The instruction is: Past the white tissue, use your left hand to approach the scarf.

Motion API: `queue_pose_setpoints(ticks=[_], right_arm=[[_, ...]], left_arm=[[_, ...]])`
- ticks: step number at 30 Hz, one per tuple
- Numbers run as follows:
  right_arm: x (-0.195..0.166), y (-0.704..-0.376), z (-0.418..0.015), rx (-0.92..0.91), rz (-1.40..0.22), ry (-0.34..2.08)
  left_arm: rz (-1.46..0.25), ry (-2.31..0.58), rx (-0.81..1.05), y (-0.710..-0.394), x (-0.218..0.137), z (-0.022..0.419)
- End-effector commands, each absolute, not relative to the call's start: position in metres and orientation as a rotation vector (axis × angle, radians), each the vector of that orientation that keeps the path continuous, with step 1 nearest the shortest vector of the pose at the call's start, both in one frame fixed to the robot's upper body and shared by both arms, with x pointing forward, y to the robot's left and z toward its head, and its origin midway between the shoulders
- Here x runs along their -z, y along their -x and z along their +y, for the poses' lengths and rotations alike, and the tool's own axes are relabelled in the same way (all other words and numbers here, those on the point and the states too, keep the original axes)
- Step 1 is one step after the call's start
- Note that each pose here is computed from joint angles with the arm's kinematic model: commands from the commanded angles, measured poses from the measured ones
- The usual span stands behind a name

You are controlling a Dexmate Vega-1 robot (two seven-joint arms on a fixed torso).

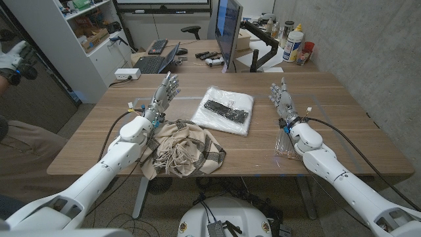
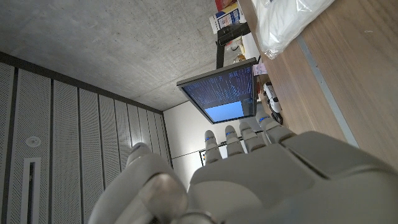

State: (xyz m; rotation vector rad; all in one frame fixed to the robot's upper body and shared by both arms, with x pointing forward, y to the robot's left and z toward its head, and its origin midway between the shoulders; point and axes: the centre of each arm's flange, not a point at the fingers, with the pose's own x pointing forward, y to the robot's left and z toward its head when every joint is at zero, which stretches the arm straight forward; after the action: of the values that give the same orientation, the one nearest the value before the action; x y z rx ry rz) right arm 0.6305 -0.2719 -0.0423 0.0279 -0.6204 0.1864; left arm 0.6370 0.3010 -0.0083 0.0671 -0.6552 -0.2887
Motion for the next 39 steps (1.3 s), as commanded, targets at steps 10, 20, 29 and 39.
queue_pose_setpoints(ticks=[10,20,29,39], right_arm=[[0.051,-0.632,-0.271,-0.164,-0.628,-0.049],[0.048,-0.635,-0.273,-0.163,-0.630,-0.048],[0.046,-0.639,-0.275,-0.159,-0.633,-0.046],[0.046,-0.641,-0.272,-0.166,-0.626,-0.046]], left_arm=[[-0.688,-0.169,0.267,-0.624,0.003,0.303],[-0.705,-0.243,0.230,-0.620,0.000,0.302],[-0.748,-0.276,0.194,-0.605,-0.002,0.304],[-0.768,-0.328,0.134,-0.591,-0.004,0.312]])
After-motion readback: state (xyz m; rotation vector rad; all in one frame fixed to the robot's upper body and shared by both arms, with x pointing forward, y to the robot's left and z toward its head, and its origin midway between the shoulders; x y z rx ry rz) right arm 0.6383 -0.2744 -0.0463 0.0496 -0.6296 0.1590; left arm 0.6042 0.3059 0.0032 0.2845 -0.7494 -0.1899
